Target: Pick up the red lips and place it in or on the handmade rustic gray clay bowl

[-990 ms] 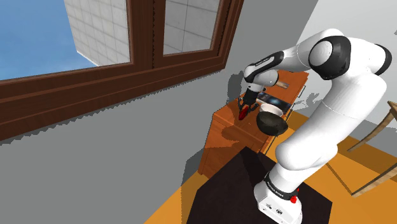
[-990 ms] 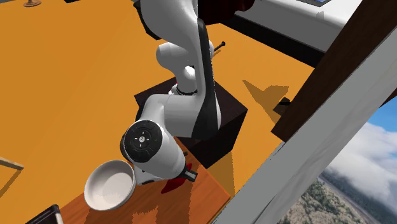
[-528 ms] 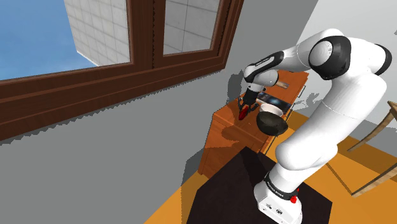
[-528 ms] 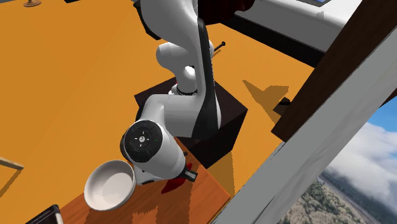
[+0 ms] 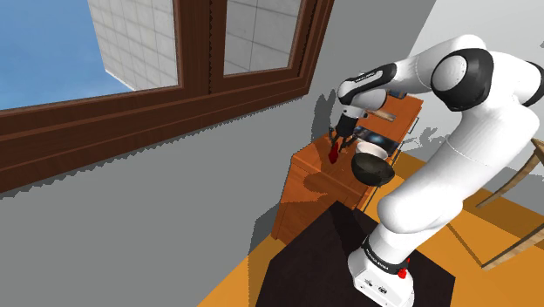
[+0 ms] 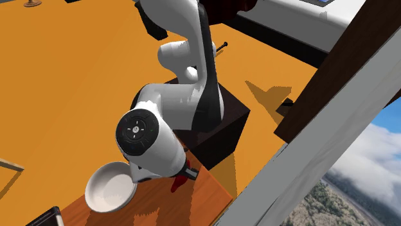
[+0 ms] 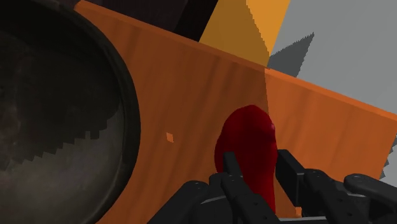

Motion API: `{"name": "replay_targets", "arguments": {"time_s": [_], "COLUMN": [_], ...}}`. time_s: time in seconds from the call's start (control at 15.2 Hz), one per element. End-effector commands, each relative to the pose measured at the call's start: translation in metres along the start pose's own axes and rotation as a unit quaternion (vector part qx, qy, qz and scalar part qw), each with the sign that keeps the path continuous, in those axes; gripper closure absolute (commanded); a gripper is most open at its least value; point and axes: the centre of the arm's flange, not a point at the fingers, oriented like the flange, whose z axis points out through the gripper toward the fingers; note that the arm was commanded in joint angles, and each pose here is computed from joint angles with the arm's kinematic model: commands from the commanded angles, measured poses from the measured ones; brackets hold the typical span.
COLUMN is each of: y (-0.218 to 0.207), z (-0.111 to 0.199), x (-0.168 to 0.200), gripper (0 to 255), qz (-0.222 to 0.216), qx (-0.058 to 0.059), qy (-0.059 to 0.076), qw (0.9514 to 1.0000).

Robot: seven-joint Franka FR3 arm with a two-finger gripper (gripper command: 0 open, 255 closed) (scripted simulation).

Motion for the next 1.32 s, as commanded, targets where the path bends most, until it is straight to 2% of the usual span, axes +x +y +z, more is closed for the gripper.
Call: {"name": "replay_targets", "arguments": {"time_s": [0.0,1.25], "y": [-0.001,-0.004], "z": [-0.01,-0.109], "x": [-0.003,-0.02], "gripper": [255,255], "qz": [0.0,0.0], "qx": [0.0,0.0], "qy": [0.0,0.0], "qw": [1.0,1.0]}}
